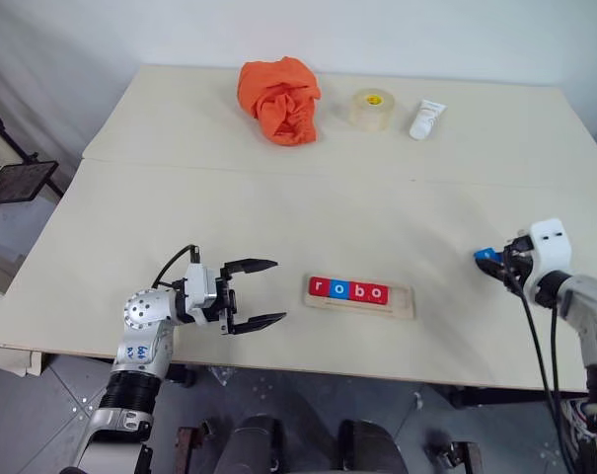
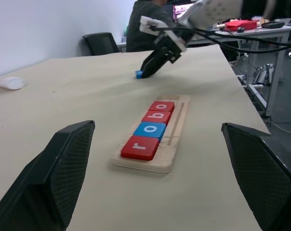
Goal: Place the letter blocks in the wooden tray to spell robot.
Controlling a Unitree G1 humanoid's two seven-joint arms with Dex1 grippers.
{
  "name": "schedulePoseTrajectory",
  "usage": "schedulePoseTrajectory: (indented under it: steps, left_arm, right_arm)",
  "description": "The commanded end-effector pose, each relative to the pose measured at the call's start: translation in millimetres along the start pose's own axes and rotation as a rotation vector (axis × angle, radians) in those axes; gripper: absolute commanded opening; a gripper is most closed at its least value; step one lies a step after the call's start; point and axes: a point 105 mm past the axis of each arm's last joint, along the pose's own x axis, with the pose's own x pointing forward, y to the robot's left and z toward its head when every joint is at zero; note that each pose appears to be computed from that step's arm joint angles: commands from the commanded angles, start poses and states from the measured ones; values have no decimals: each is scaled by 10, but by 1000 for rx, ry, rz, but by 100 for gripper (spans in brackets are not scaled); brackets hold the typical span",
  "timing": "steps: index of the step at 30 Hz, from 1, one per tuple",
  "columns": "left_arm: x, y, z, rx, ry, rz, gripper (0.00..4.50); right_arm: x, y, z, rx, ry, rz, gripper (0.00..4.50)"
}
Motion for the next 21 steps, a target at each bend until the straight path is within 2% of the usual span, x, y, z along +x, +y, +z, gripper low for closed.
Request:
schedulePoseTrajectory:
  steps: [1, 7, 14, 16, 21]
  left_arm:
    - [35, 36, 35, 25, -21, -13, 450]
    - [98, 66, 5, 20, -36, -42, 450]
    - [126, 90, -5, 19, -45, -61, 450]
    - [127, 91, -7, 19, -45, -65, 450]
    - [123, 92, 0, 20, -46, -69, 450]
  right_arm:
    - [-220, 67, 182, -3, -68, -77, 146]
    - [-437, 382, -1, 68, -50, -130, 146]
    - [-489, 580, -166, 127, -21, -145, 146]
    - [-495, 598, -190, 123, -18, -147, 219]
    - [-532, 695, -172, 106, -33, -99, 370]
